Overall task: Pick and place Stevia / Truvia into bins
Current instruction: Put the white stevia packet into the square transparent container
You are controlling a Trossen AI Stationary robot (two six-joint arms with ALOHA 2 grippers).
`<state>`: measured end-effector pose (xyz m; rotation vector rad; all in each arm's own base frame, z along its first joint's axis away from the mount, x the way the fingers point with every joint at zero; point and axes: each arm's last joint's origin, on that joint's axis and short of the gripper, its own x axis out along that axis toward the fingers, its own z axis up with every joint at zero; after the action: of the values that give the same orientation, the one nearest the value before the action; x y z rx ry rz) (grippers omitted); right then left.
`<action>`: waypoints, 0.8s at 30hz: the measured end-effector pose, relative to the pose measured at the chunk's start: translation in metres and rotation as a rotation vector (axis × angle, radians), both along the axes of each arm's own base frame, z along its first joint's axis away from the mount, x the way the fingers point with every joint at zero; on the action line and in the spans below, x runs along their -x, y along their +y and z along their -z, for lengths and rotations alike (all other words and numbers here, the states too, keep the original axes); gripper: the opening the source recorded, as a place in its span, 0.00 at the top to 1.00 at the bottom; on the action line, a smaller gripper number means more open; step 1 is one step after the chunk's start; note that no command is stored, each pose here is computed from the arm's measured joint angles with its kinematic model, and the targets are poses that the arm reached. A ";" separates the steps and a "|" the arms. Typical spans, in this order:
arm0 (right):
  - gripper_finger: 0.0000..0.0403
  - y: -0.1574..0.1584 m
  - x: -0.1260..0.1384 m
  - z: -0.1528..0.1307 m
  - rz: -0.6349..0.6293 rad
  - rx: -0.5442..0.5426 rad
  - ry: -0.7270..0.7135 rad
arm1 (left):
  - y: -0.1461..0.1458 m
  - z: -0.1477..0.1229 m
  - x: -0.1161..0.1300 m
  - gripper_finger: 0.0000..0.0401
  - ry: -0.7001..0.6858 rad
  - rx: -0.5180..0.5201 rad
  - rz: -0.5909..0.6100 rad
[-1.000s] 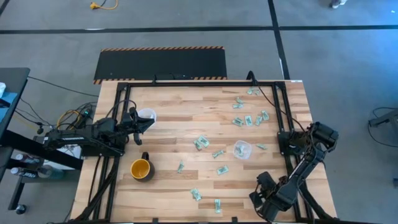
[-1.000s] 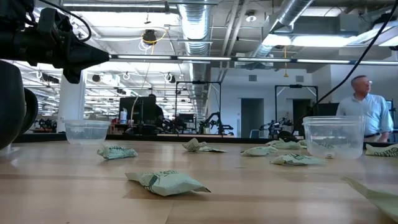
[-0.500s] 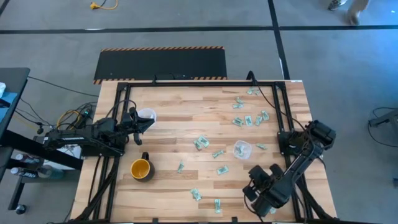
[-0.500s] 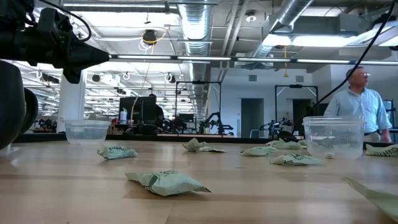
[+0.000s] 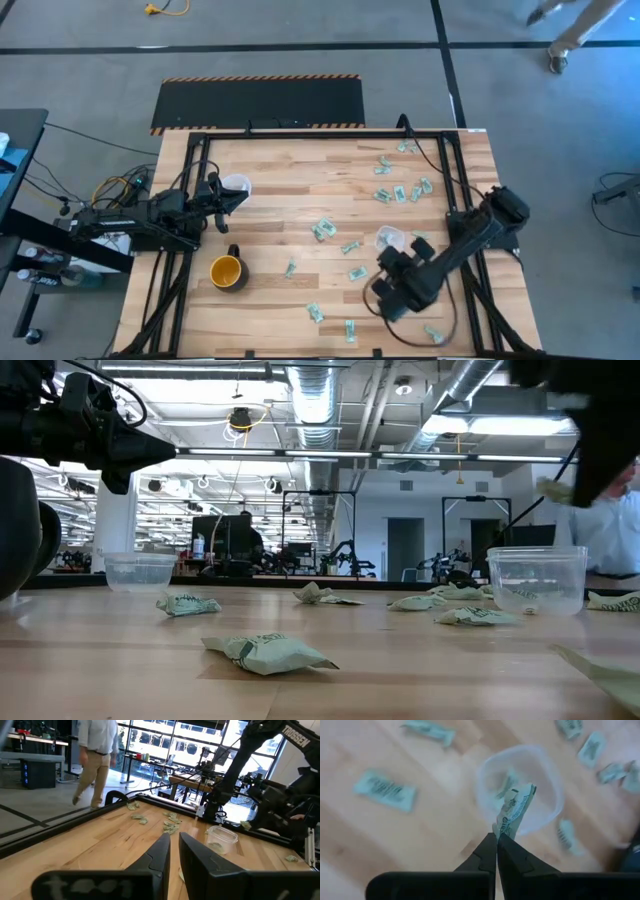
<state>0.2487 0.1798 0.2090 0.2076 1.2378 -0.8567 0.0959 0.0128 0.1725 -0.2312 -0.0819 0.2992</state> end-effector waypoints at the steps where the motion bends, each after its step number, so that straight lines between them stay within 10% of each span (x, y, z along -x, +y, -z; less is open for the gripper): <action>1: 1.00 -0.006 -0.003 0.000 0.004 0.006 0.016 | 0.000 0.000 0.000 0.93 0.000 0.000 -0.001; 15: 1.00 0.006 0.014 -0.015 0.087 -0.175 0.038 | 0.000 0.000 0.000 0.93 0.000 0.000 0.000; 24: 1.00 -0.015 0.028 -0.040 0.194 -0.044 -0.124 | 0.000 0.000 0.000 0.93 0.000 0.000 0.000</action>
<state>0.2209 0.1651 0.2490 0.4149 1.1336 -0.9694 0.0959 0.0128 0.1725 -0.2312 -0.0815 0.2997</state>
